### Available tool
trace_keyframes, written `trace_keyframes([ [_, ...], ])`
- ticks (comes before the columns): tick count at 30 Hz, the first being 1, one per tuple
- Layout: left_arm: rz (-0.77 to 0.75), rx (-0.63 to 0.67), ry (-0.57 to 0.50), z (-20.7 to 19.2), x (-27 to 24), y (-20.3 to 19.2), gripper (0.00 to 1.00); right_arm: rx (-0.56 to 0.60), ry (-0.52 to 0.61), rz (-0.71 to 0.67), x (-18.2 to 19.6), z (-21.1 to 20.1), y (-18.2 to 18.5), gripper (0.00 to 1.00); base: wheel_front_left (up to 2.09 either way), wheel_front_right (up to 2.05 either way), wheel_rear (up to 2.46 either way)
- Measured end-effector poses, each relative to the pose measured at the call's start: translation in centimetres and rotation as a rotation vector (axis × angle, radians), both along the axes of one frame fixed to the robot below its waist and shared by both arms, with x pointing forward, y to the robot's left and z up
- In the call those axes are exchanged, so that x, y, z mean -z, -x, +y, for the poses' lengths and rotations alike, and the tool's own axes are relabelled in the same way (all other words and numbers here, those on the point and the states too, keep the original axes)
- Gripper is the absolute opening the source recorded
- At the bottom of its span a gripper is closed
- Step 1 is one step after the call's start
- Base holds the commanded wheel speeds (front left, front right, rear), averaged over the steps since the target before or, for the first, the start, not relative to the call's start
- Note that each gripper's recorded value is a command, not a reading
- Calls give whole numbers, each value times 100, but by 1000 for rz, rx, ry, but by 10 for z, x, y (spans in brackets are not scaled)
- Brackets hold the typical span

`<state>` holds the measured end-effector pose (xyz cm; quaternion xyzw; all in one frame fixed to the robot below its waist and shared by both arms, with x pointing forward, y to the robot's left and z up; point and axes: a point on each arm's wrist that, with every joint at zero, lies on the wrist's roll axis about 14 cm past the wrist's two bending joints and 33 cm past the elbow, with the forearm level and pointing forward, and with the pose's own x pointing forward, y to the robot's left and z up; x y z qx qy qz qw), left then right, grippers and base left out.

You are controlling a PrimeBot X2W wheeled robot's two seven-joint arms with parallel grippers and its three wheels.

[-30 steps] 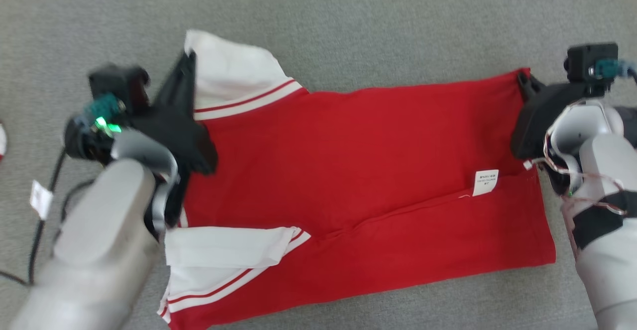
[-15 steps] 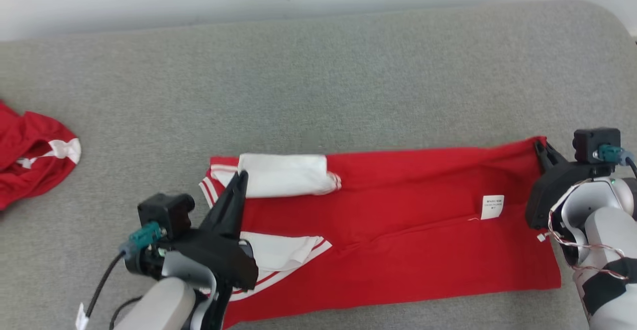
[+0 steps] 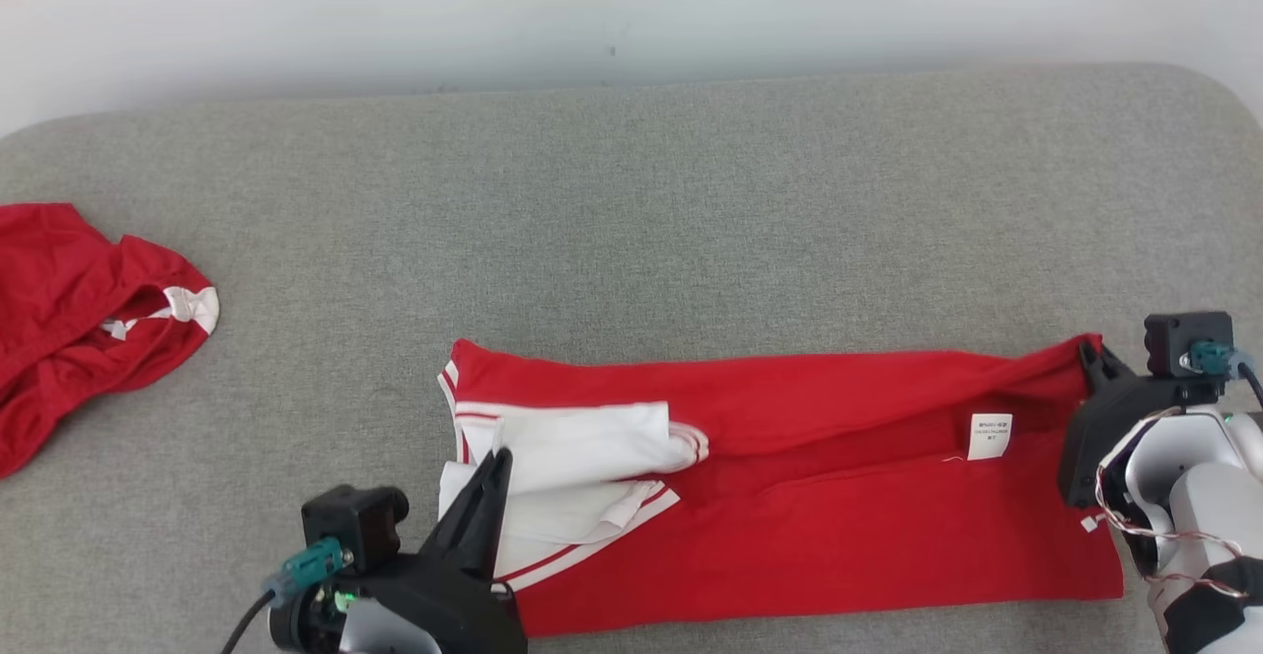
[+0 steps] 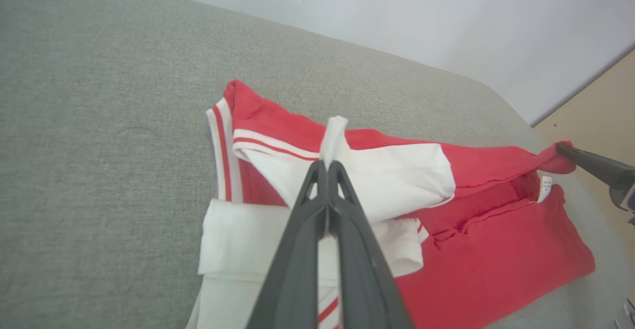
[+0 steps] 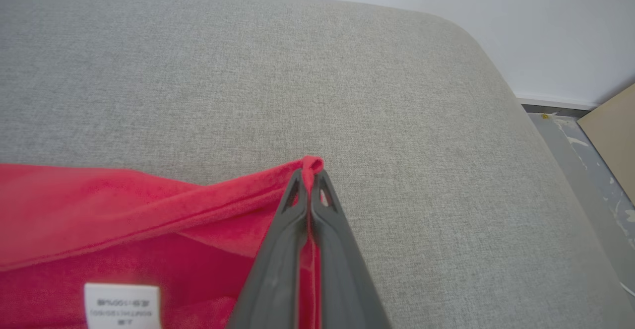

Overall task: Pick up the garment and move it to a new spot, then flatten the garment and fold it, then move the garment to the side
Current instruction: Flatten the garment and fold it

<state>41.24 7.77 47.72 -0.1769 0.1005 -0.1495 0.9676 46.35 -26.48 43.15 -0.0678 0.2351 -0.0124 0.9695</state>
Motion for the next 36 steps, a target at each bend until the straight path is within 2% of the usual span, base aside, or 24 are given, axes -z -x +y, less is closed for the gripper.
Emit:
trace_keyframes([
  [5, 42, -7, -8, 3, 12, 13, 0, 6, 1, 28, 8, -1, 11, 0, 0, 0, 0],
  [6, 48, -9, -10, 3, 14, 15, 46, 8, 2, 38, 11, -1, 13, 45, 0, 0, 0],
  [7, 55, -12, -14, 4, 17, 16, 95, 8, 5, 45, 13, -2, 16, 100, 0, 0, 0],
  [8, 63, -15, -16, 5, 19, 18, 100, 11, 2, 49, 15, -2, 18, 100, 0, 0, 0],
  [15, 46, -68, -6, 15, 20, 28, 100, 31, -38, 26, 11, 2, 27, 100, 0, 0, 0],
  [24, -143, -190, -9, 53, -25, 36, 100, 95, -158, -24, -2, 3, 46, 100, 0, 0, 0],
  [30, -249, -250, -56, 78, -44, 53, 100, 135, -221, -31, -4, 3, 58, 100, 0, 0, 0],
  [36, -286, -303, -127, 105, -46, 64, 100, 160, -267, -14, 2, 8, 67, 100, 0, 0, 0],
])
